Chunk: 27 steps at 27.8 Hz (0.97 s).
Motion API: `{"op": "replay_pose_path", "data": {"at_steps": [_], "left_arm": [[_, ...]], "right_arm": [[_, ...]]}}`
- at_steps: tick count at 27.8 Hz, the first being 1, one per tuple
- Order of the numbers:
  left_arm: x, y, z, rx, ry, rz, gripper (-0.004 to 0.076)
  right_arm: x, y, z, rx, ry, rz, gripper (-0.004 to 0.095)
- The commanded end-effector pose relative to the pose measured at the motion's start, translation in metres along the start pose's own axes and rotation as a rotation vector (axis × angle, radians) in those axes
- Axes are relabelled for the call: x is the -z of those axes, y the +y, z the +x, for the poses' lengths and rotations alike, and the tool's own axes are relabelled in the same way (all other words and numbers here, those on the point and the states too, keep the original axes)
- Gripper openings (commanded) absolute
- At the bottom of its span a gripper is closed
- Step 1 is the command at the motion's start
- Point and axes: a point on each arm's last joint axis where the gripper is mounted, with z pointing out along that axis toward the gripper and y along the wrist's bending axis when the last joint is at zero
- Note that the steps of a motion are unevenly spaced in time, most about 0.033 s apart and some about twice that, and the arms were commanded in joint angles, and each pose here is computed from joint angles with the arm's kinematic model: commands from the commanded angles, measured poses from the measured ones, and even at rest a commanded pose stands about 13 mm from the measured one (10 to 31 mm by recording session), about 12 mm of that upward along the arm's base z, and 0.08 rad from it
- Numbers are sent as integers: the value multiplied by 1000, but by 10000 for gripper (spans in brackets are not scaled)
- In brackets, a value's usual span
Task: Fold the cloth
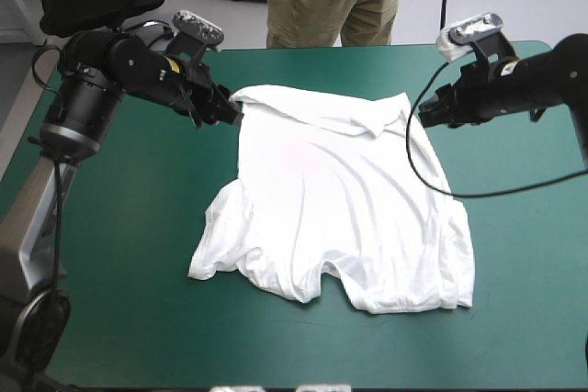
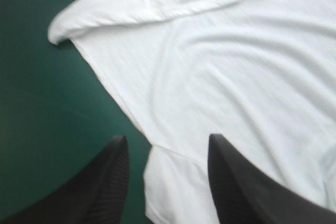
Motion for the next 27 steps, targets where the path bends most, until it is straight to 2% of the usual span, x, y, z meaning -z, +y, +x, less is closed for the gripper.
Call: {"op": "replay_pose_path", "data": {"at_steps": [1,6,12,22,27], "left_arm": [[33,-31,30,-4,32,79,329],[19,-52,88,41,155,123,330],[-13,-62,138,58,195,111,329],[-64,-49,175,165,246,-31,335],[-108,-45,193,169,373,-28,353]], "right_arm": [[29,25,26,-17,-43,-38,328],[40,45,68,-33,-19,-47,327],[52,63,105,-36,-21,-47,328],[53,68,118,-63,-16,-45,328],[53,64,120,-56,4,-3,328]]}}
